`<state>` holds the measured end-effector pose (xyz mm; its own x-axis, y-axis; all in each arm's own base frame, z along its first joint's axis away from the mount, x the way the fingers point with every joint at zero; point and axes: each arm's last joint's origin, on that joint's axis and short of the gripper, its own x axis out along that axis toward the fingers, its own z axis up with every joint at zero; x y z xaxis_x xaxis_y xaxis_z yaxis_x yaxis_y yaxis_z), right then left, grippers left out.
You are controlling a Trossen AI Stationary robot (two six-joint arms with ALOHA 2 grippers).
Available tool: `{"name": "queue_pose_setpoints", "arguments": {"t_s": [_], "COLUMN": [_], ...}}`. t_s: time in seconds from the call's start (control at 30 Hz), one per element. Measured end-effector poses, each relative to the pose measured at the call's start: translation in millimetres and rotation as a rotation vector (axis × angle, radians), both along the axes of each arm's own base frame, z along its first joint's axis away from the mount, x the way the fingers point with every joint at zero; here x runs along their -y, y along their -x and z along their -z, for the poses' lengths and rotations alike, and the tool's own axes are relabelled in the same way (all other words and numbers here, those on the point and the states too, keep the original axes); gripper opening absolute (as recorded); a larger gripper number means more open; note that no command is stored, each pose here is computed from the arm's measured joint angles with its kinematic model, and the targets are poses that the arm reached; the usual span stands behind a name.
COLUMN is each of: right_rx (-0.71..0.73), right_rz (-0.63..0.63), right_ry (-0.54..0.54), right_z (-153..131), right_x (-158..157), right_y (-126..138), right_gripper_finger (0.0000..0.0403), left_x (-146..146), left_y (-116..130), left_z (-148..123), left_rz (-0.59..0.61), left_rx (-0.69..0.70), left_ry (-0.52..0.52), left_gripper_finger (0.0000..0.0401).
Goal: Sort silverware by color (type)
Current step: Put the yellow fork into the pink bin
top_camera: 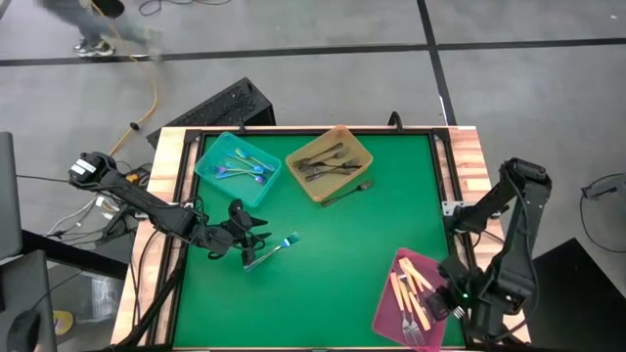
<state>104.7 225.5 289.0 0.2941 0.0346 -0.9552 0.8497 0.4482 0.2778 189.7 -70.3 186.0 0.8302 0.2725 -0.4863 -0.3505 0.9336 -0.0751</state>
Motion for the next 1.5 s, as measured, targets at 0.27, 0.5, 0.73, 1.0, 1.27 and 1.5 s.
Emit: {"name": "queue_pose_setpoints", "arguments": {"t_s": [0.27, 0.5, 0.73, 1.0, 1.27, 1.5], "right_rx": [-0.089, -0.196, -0.233, -0.249, -0.26, -0.26], "right_rz": [0.066, 0.081, 0.111, 0.099, 0.07, 0.046], "right_ry": [0.009, 0.066, 0.209, 0.239, 0.233, 0.234], "right_z": [11.9, 37.4, 77.5, 116.3, 133.8, 134.1], "right_x": [-0.4, -14.6, -29.2, -48.4, -56.4, -56.7], "right_y": [-16.1, -25.0, -40.2, -49.2, -53.8, -54.0], "right_gripper_finger": [0.0121, 0.0121, 0.0121, 0.0122, 0.0123, 0.014], "left_x": [-0.6, -0.6, -0.6, -0.9, -1.8, -1.8], "left_y": [0.0, 0.0, -0.1, -0.1, 0.1, 0.1], "left_z": [-0.4, -0.4, -0.5, -0.7, -1.0, -1.1], "left_rz": [-0.025, -0.027, -0.03, -0.046, -0.076, -0.075], "left_rx": [0.011, 0.012, 0.014, 0.023, 0.034, 0.034], "left_ry": [0.001, 0.003, 0.004, 0.01, 0.0, -0.004], "left_gripper_finger": [0.0156, 0.0156, 0.0156, 0.0156, 0.0156, 0.0156]}}
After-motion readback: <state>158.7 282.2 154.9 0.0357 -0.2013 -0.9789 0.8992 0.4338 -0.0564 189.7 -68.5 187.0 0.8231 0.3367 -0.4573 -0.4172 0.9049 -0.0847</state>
